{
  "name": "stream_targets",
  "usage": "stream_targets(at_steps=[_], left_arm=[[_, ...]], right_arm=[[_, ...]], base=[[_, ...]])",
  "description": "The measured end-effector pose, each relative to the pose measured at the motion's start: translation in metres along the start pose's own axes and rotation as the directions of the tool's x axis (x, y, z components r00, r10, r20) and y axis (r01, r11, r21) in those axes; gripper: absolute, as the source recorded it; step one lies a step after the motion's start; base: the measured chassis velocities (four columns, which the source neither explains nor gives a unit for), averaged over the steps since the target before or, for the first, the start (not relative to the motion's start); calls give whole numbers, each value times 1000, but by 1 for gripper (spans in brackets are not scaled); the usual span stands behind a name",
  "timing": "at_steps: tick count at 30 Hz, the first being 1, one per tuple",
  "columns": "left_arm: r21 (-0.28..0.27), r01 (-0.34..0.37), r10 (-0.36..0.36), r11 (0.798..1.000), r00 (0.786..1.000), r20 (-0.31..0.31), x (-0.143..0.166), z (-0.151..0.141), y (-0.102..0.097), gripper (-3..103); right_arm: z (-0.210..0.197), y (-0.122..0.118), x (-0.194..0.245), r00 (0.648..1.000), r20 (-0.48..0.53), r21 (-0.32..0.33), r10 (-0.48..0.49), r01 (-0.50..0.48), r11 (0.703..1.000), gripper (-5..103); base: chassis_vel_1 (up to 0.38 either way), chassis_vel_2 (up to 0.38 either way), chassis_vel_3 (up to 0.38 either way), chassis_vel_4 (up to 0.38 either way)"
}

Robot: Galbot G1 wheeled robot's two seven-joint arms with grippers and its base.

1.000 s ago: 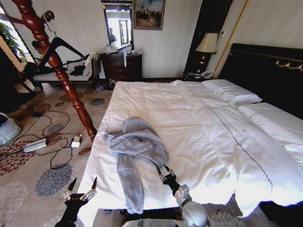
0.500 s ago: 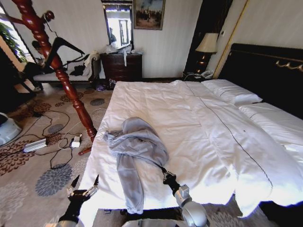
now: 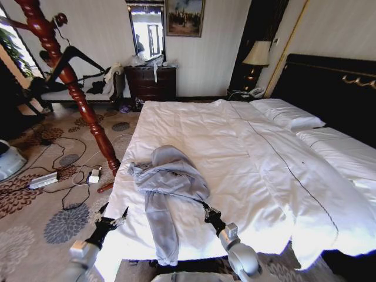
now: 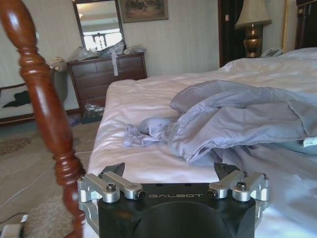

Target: Pick up the clothes from the bed and hang them on the clothes hanger.

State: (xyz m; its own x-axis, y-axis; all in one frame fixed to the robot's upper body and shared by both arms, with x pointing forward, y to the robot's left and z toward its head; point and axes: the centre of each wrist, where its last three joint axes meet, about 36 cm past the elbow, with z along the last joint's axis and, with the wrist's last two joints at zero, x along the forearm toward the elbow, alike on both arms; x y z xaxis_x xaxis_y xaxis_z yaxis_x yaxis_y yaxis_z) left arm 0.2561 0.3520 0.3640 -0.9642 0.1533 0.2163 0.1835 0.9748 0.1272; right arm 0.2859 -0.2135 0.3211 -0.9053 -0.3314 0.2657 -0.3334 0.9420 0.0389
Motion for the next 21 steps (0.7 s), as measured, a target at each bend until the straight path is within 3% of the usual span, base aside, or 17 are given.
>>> stream_targets(at_steps=[6, 13, 17, 21], left_arm=[[16, -25, 25, 1000, 1000, 0, -47, 5, -3, 100], [8, -58, 58, 998, 998, -39, -75, 20, -2, 100], [-58, -82, 79, 995, 995, -54, -93, 27, 6, 100], [-82, -83, 81, 993, 996, -33, -106, 22, 10, 100]], right_arm=[[-3, 1, -4, 1000, 9, -20, 10, -9, 1000, 0], [-6, 1, -9, 1000, 17, -31, 16, -15, 999, 0], [-6, 3, -13, 1000, 22, -42, 17, -16, 999, 0], [-6, 3, -14, 1000, 22, -45, 19, -18, 999, 0]], base=[[0, 0, 0, 0], [0, 0, 0, 0], [0, 0, 0, 0], [0, 0, 0, 0]])
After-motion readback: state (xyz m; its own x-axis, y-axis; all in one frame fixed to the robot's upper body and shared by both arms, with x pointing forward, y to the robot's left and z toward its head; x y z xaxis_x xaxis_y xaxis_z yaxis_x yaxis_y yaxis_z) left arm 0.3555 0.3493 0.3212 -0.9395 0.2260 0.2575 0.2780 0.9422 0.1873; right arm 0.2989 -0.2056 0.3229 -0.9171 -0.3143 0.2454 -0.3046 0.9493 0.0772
